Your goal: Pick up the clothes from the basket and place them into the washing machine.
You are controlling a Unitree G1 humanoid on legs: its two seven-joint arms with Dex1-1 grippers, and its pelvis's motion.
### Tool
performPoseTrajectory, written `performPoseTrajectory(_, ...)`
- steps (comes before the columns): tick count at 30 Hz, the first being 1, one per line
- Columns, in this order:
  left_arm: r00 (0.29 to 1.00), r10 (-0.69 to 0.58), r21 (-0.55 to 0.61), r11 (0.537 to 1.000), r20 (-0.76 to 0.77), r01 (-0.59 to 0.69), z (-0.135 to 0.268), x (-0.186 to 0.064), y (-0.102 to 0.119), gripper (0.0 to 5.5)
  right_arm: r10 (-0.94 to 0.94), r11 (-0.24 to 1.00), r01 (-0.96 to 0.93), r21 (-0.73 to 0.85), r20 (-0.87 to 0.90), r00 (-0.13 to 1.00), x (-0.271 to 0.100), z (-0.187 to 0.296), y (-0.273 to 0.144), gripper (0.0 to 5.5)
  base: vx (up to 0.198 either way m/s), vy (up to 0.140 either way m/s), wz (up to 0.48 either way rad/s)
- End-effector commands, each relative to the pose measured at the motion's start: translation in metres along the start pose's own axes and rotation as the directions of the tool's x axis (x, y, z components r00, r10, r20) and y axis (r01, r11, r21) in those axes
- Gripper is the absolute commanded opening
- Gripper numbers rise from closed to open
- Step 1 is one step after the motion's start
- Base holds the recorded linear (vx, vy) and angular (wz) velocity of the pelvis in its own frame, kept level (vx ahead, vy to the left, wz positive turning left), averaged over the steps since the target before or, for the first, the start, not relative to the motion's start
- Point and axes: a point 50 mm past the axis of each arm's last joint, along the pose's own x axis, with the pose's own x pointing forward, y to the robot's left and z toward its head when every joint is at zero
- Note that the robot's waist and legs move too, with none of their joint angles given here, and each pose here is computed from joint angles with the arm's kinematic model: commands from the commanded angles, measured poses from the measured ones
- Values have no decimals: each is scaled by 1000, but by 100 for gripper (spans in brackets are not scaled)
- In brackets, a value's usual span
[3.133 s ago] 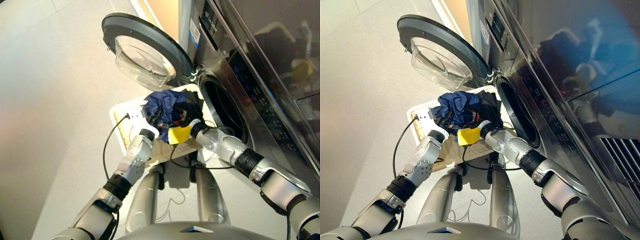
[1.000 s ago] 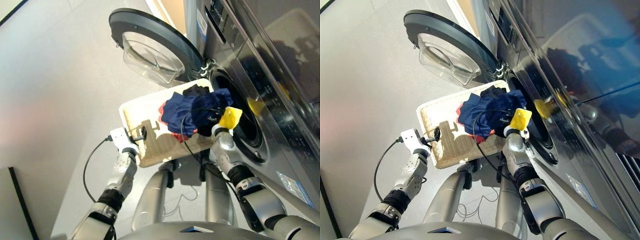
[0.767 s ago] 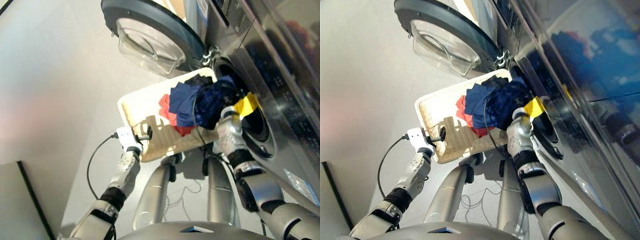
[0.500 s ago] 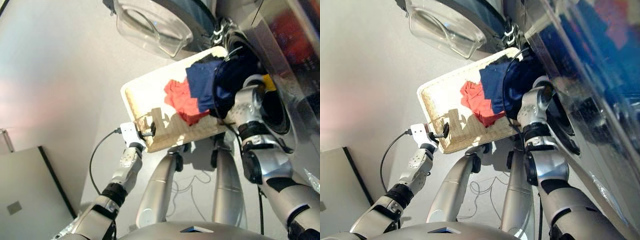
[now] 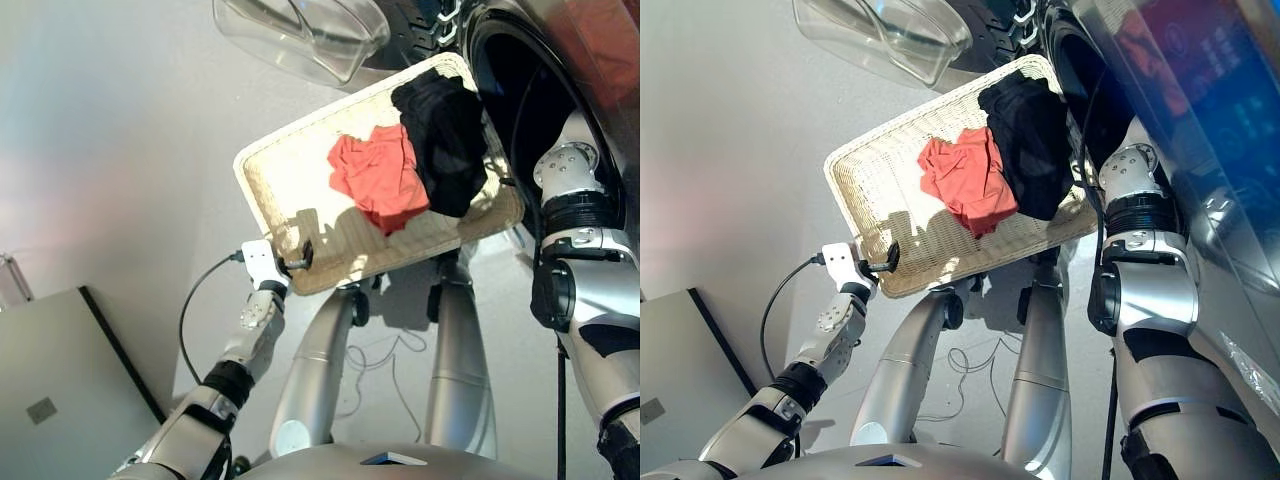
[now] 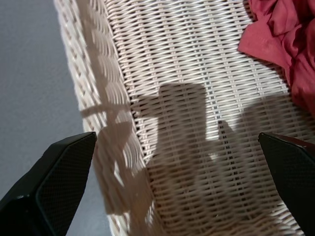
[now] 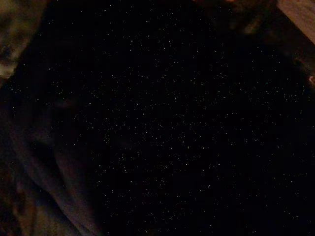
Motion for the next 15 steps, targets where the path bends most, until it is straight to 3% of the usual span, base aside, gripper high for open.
performPoseTrajectory(1, 998, 44, 43, 998, 45, -46, 8, -2, 23, 550, 246, 927, -257, -275, -74, 966, 4, -7, -7, 550, 0, 0, 0)
performPoseTrajectory(6, 999, 8, 35, 999, 44, -10, 10, 0, 21, 550, 364, 798, -462, -387, -301, 881, -25, -52, -20, 550, -20, -34, -5)
performPoseTrajectory(9, 998, -40, 36, 999, 48, 38, 14, 3, 15, 550, 468, 599, -683, -419, -510, 722, -59, -87, -29, 550, -11, -21, -8)
performPoseTrajectory(10, 998, -40, 35, 999, 48, 38, 14, 3, 15, 550, 468, 598, -683, -419, -510, 722, -60, -87, -29, 550, 0, 0, 0)
performPoseTrajectory(11, 997, -63, 43, 997, 48, 61, 15, 4, 12, 550, 511, 462, -786, -412, -601, 615, -79, -101, -30, 550, 0, 0, 0)
performPoseTrajectory(15, 992, -120, 74, 991, 50, 116, 19, 11, 0, 550, 523, 291, -884, -367, -712, 468, -111, -123, -38, 550, 0, 0, 0)
